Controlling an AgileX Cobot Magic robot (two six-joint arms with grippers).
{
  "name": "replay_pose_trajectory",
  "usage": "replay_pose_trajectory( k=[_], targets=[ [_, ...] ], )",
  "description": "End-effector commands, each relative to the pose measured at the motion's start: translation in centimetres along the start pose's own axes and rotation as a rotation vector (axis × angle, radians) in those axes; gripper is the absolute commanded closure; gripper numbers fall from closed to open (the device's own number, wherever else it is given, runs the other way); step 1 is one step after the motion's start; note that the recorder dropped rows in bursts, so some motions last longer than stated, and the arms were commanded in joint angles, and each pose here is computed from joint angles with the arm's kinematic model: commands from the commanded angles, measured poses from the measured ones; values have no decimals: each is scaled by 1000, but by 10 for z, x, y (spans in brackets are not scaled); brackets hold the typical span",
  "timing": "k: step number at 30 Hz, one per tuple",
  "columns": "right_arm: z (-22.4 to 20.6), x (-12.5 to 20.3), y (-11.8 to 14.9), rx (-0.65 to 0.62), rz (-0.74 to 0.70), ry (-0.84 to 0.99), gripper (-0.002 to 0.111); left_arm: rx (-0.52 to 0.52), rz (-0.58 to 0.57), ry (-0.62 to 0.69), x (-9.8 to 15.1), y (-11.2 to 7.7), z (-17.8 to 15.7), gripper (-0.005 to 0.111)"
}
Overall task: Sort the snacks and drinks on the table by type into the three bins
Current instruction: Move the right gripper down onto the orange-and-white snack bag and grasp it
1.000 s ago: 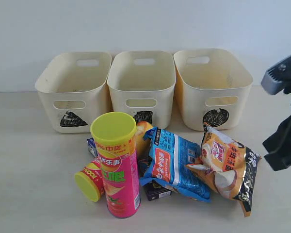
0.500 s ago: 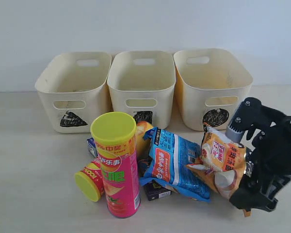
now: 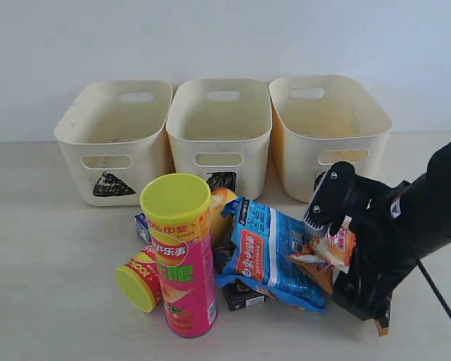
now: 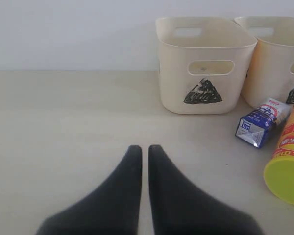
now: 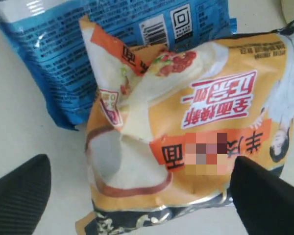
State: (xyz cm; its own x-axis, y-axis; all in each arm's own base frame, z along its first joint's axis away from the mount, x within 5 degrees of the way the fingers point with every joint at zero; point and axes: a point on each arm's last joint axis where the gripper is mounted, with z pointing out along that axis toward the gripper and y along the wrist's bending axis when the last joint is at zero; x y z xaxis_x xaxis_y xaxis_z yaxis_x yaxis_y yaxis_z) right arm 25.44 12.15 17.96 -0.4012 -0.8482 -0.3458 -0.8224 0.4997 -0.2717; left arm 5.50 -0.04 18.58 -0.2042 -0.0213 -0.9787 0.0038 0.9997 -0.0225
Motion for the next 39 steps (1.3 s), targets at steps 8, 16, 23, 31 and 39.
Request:
replay_pose_trajectory(
  k=[8,16,23,31,39],
  targets=[
    [24,8,15,95,-74,-46,21,-2,1,-13,-2,0,-1,102],
    [37,10,15,97,-167,-22,21,-2,1,-14,-2,0,-1,102],
    [51,8,12,97,-157,7,21,-2,1,-14,-2,0,-1,102],
    [48,-2,-5,182,-98,50,40,-2,1,-14,-2,0,-1,102],
    [64,1,-2,167,-174,73,29,-2,1,-14,-2,0,-1,102]
  ],
)
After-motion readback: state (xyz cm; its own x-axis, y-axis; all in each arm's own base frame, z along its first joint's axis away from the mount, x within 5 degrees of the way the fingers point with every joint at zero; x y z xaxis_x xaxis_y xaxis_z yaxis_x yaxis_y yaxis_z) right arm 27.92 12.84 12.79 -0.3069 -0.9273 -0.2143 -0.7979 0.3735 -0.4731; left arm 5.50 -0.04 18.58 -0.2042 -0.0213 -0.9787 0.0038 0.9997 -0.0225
